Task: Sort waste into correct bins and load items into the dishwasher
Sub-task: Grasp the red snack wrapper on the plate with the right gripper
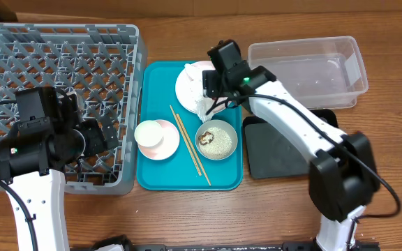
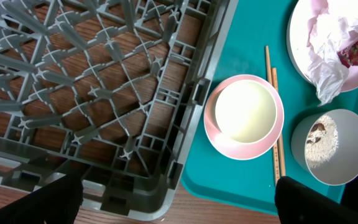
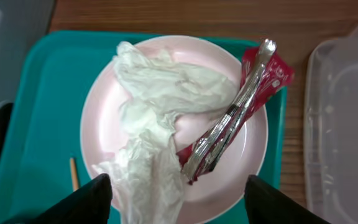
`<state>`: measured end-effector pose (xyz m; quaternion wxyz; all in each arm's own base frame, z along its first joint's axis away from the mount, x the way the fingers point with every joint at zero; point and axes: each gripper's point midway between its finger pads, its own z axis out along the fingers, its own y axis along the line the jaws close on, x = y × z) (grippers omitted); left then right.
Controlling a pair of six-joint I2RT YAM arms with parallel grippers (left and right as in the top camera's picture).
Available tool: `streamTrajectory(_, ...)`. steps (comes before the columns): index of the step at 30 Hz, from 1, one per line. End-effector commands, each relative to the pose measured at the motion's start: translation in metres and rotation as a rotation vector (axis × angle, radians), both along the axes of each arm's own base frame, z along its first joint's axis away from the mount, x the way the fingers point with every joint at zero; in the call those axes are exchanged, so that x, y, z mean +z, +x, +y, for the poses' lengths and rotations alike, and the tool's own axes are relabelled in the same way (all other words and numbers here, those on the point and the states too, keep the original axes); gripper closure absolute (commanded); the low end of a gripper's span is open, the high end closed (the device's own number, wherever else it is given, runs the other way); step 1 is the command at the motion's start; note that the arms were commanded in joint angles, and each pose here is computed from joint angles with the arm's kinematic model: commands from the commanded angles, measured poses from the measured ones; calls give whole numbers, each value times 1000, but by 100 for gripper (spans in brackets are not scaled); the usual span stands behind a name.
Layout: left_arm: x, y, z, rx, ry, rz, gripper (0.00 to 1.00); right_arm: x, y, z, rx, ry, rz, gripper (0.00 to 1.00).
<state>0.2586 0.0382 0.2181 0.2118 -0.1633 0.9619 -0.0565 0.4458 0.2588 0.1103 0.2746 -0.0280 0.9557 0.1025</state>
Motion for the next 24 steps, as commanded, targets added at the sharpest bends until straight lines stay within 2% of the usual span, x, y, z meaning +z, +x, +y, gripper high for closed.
streamTrajectory(1,7,3,-1,-3,-9,-21,0,-14,10,0,-90,7,7,33)
streamTrajectory(6,7,2,-1,-3,-10,-19,0,-41,13,-2,-115,-19,34,36)
streamTrajectory(12,7,2,-1,-3,-10,-16,0,-59,16,-10,-202,-30,52,48)
streamTrajectory(15,6,1,-2,-3,-11,-13,0,-62,15,-10,-203,-31,60,58)
streamTrajectory(17,6,1,-1,-3,-11,-13,0,-60,18,-8,-202,-21,50,72)
streamTrajectory(21,6,1,-2,-3,-11,-13,0,-55,15,-5,-192,-7,57,93)
streamTrajectory(24,6,1,-1,-3,-11,-13,0,-28,18,-8,-189,11,19,96)
